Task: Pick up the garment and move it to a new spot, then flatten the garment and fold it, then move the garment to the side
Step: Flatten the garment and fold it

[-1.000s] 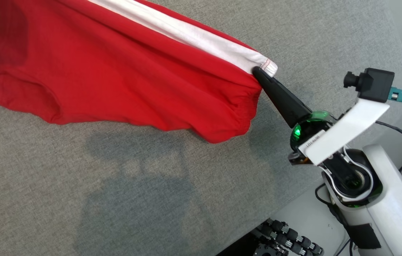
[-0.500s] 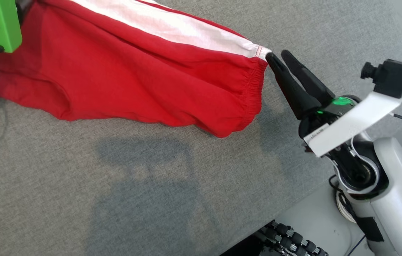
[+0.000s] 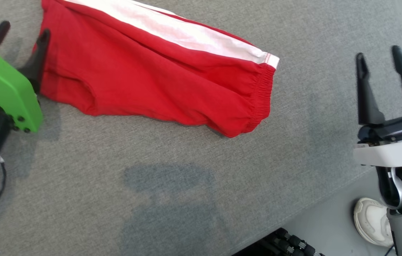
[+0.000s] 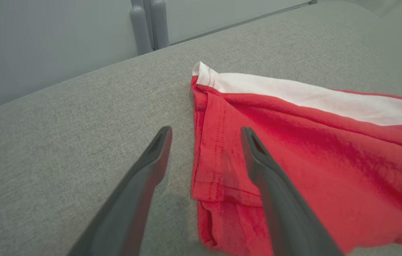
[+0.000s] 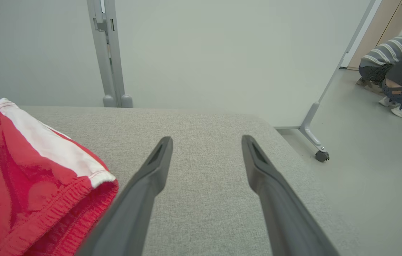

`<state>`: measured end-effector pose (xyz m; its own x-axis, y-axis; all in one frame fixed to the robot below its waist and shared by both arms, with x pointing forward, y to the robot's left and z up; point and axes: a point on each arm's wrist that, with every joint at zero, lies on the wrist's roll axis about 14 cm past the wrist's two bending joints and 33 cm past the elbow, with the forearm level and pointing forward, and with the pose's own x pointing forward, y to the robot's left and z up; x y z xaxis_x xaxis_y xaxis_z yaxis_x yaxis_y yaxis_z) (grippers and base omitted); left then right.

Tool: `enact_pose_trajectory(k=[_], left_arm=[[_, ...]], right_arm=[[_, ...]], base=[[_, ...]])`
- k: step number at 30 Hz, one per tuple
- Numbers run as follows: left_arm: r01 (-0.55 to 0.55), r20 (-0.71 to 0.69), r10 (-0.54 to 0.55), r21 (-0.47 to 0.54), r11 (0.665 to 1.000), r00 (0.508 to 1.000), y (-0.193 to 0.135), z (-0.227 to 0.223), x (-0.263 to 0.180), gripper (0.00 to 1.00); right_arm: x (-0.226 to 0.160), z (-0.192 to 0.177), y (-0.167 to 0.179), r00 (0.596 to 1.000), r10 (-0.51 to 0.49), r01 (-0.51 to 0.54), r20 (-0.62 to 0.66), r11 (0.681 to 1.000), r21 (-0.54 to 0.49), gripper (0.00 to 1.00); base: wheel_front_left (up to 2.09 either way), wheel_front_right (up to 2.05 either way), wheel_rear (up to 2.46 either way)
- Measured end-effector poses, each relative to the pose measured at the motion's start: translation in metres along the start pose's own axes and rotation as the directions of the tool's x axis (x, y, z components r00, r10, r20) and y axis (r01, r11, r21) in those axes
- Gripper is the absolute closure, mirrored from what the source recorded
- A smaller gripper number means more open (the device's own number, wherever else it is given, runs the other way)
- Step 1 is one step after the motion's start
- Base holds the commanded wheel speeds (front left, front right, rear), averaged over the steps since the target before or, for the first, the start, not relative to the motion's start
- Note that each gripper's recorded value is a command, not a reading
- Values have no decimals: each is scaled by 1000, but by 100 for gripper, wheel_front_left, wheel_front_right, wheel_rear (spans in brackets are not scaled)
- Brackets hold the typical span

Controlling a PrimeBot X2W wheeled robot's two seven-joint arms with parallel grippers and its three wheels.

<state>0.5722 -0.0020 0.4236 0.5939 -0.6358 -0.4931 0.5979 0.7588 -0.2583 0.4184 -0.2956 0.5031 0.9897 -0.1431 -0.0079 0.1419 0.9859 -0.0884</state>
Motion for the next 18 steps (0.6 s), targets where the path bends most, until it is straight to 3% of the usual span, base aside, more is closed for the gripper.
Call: enact_pose_trajectory(k=[3, 8, 18], left_arm=[[-21, 56, 22, -14, 1000, 998, 0, -14, -6, 0], [-38, 127, 46, -70, 997, 991, -2, -31, -10, 0], [-34, 117, 47, -113, 993, 992, -6, -51, -9, 0]], right_arm=[[-5, 3, -15, 997, -57, 62, 45, 991, -119, 0], [-10, 3, -25, 988, -132, 142, 77, 977, -156, 0], [-29, -21, -32, 982, -190, 189, 4, 974, -127, 0]], base=[[0, 0, 0], [0, 0, 0], [0, 0, 0]])
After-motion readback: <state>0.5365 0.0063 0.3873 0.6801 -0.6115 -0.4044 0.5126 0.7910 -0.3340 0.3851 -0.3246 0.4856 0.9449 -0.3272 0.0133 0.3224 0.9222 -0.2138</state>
